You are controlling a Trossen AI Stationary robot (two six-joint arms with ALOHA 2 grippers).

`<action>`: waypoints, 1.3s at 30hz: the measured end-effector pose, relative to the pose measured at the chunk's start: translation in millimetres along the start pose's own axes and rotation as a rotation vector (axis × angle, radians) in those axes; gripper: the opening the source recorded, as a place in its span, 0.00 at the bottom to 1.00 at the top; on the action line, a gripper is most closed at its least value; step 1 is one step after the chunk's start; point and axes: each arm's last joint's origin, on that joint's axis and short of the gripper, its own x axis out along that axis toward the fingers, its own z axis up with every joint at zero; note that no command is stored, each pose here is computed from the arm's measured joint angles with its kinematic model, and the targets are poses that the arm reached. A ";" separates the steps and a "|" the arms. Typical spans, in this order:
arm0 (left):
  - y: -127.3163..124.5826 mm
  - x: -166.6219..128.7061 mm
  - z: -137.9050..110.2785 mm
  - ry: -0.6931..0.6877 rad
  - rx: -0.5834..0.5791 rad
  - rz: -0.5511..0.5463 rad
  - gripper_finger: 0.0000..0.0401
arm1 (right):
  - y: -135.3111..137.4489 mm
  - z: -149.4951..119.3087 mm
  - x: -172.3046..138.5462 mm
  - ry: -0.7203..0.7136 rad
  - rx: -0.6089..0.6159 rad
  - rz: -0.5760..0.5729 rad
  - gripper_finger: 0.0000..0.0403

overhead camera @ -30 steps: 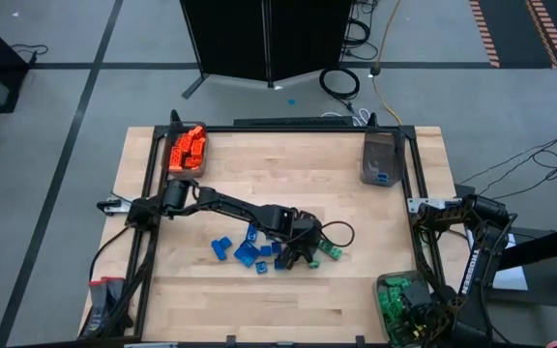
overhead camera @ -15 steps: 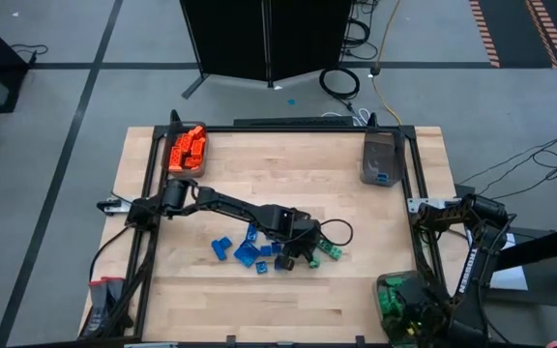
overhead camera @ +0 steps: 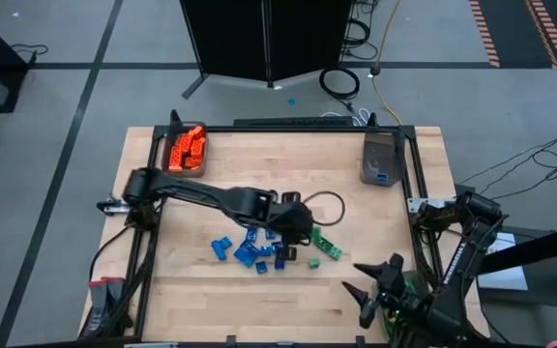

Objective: Sort blocks
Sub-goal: Put the green game piece into the bottom right black bin

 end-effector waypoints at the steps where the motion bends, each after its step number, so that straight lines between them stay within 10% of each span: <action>1: -0.9 -9.2 2.6 -0.024 -0.013 0.012 0.32 | 0.7 2.5 2.6 -0.053 -0.015 0.013 0.65; 9: -20.5 -89.3 30.2 -0.378 -0.087 0.089 0.32 | 0.2 32.2 15.3 -0.357 -0.075 0.061 0.65; 22: -52.9 -118.5 43.7 -0.603 -0.086 -0.003 0.32 | 2.8 133.0 8.3 -0.375 -0.266 -0.072 0.79; 39: -53.5 -119.3 44.5 -0.613 -0.057 0.014 0.32 | 28.5 195.8 14.7 0.084 -0.584 0.286 0.82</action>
